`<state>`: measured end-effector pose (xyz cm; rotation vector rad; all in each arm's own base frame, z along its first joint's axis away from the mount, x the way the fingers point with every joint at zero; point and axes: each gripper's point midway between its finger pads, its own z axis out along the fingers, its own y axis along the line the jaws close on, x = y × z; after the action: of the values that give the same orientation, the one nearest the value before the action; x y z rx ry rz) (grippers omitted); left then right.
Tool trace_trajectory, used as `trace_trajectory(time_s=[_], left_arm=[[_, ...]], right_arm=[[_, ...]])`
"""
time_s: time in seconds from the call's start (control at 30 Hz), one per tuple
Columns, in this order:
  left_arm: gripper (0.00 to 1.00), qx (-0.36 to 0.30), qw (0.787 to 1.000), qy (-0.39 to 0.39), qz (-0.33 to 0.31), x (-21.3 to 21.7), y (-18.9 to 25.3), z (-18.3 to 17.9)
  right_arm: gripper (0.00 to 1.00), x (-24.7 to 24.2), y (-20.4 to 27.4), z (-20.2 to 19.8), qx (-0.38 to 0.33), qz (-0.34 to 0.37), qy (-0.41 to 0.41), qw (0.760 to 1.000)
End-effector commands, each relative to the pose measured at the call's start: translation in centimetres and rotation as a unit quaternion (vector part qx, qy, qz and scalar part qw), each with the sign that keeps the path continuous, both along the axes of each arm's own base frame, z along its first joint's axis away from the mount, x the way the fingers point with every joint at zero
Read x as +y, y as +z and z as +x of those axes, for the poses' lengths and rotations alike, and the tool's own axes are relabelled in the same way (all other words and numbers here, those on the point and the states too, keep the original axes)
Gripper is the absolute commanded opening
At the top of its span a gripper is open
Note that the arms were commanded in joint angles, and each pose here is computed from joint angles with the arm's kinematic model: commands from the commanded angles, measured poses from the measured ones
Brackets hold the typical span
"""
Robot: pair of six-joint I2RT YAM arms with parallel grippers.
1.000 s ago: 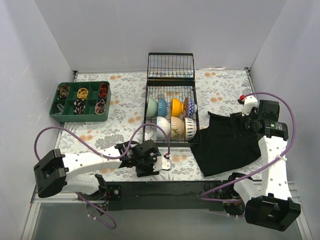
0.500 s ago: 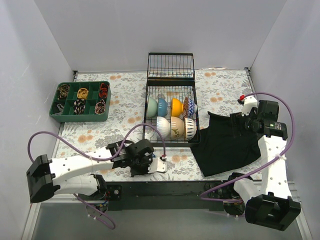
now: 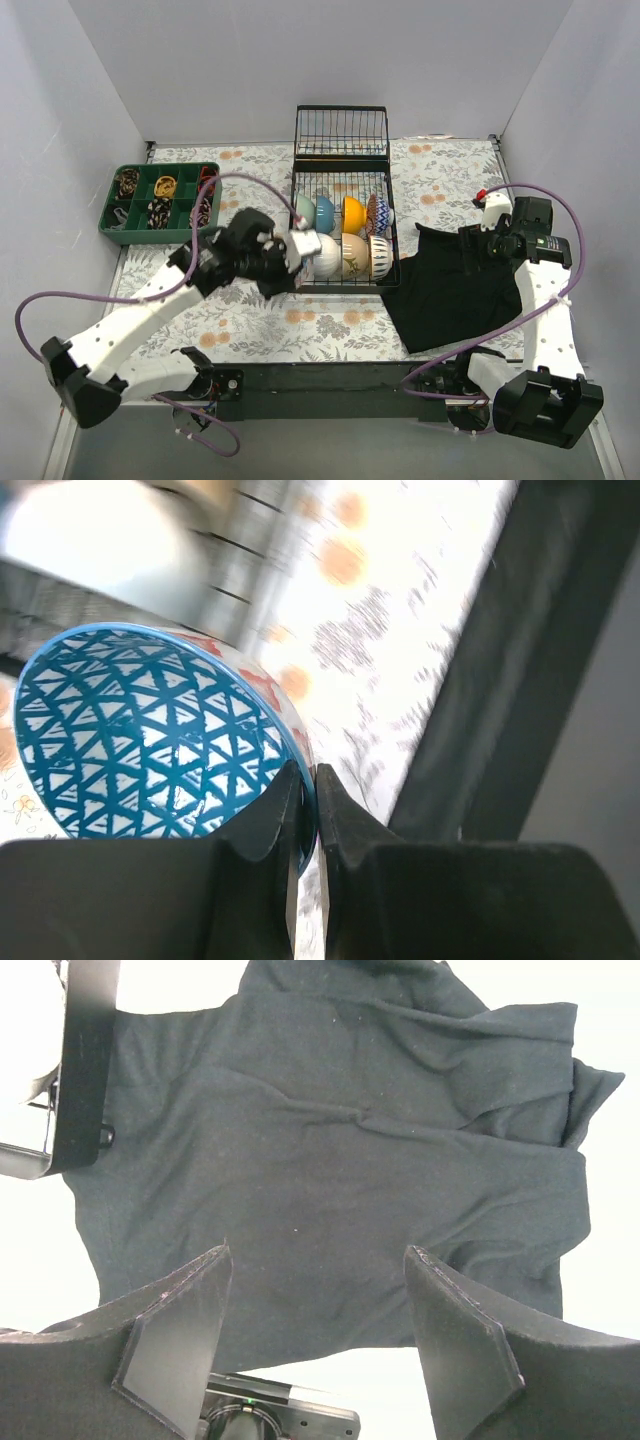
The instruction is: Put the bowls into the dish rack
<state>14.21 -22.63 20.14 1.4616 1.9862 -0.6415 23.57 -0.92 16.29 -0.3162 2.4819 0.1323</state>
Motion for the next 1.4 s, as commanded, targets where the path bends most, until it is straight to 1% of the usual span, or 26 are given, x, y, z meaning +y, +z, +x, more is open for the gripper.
trace_trajectory(time_s=[0.0,0.03,0.07,0.13,0.17,0.23,0.33,0.37,0.4,0.43,0.47,0.53,0.57,0.63,0.7,0.77,0.8,0.87,1.03,1.1,1.13,1.2,1.23,1.27,1.3,1.37], left_arm=[[0.0,0.048,0.986,0.115,-0.115,-1.5,4.2,7.7],[0.0,0.068,0.981,0.118,-0.138,-2.3,4.2,9.2],[0.0,0.077,0.974,0.147,-0.155,-1.3,4.5,11.2],[0.0,0.103,0.961,0.159,-0.204,-1.8,6.2,13.1],[0.0,0.13,0.952,0.158,-0.228,-1.7,6.6,13.9],[0.0,0.157,0.938,0.158,-0.267,-2.3,7.7,14.8],[0.0,0.206,0.918,0.14,-0.308,-2.6,8.1,14.7],[0.0,0.249,0.902,0.142,-0.323,-2.5,8.4,14.2],[0.0,0.271,0.892,0.145,-0.332,-2.4,8.3,13.8],[0.0,0.275,0.886,0.144,-0.344,-2.4,7.7,13.8],[0.0,0.305,0.871,0.161,-0.351,-2.3,7.4,13.6],[0.0,0.304,0.868,0.158,-0.359,-2.2,7.3,13.3],[0.0,0.327,0.859,0.169,-0.357,-2.0,6.4,13.1],[0.0,0.33,0.852,0.173,-0.369,-1.5,6.2,13.3],[0.0,0.35,0.84,0.183,-0.372,-1.2,5.5,13.1],[0.0,0.35,0.836,0.183,-0.382,-1.0,5.4,13.4],[0.0,0.366,0.827,0.192,-0.381,-1.0,4.9,13.3],[0.0,0.37,0.822,0.192,-0.389,-0.9,4.5,13.6],[0.0,0.414,0.794,0.201,-0.397,-0.8,2.2,12.6],[0.0,0.428,0.785,0.204,-0.399,-0.8,1.6,12.3],[0.0,0.427,0.784,0.199,-0.404,-0.7,1.1,12.0],[0.0,0.452,0.767,0.211,-0.405,-0.7,0.3,11.9],[0.0,0.446,0.768,0.204,-0.412,-0.7,0.1,11.7],[0.0,0.457,0.76,0.207,-0.414,-0.7,0.1,11.6],[0.0,0.455,0.758,0.211,-0.418,-0.7,-0.1,11.8],[0.0,0.448,0.76,0.212,-0.421,-0.7,-0.5,12.0]], right_arm=[[0.77,-0.3,2.0,1.6,-0.03,-0.007,0.002,1.0],[0.78,-0.3,2.1,1.8,-0.031,-0.009,0.002,0.999],[0.77,-0.4,2.3,1.9,-0.032,-0.01,0.002,0.999],[0.78,-0.5,2.5,1.9,-0.032,-0.012,0.001,0.999],[0.77,-0.6,2.7,1.9,-0.034,-0.014,0.0,0.999],[0.77,-0.6,2.5,1.7,-0.033,-0.018,0.0,0.999],[0.78,-0.7,2.1,1.2,-0.032,-0.022,-0.003,0.999],[0.78,-0.7,2.2,1.0,-0.035,-0.023,-0.003,0.999],[0.78,-0.7,1.9,0.8,-0.032,-0.022,-0.003,0.999],[0.77,-0.7,1.8,0.6,-0.031,-0.022,-0.004,0.999],[0.77,-0.7,1.8,0.5,-0.032,-0.023,-0.006,0.999],[0.78,-0.8,1.7,0.4,-0.032,-0.025,-0.008,0.999],[0.78,-0.8,1.7,0.3,-0.029,-0.027,-0.009,0.999],[0.77,-1.1,1.9,0.3,-0.028,-0.034,-0.009,0.999],[0.77,-1.2,1.9,0.4,-0.026,-0.036,-0.01,0.999],[0.78,-1.3,2.0,0.4,-0.024,-0.037,-0.011,0.999],[0.77,-1.3,2.0,0.4,-0.023,-0.037,-0.011,0.999],[0.77,-1.3,1.8,0.4,-0.018,-0.037,-0.012,0.999],[0.77,-1.5,1.3,0.1,-0.006,-0.04,-0.016,0.999],[0.77,-1.6,1.0,0.0,0.0,-0.042,-0.017,0.999],[0.77,-1.7,0.9,0.0,0.002,-0.044,-0.019,0.999],[0.77,-1.8,0.6,-0.1,0.005,-0.048,-0.021,0.999],[0.77,-1.9,0.5,-0.2,0.007,-0.048,-0.021,0.999],[0.77,-1.9,0.4,-0.2,0.009,-0.048,-0.022,0.999],[0.77,-1.9,0.4,-0.2,0.01,-0.048,-0.022,0.999],[0.77,-1.8,0.1,-0.3,0.014,-0.046,-0.022,0.999]])
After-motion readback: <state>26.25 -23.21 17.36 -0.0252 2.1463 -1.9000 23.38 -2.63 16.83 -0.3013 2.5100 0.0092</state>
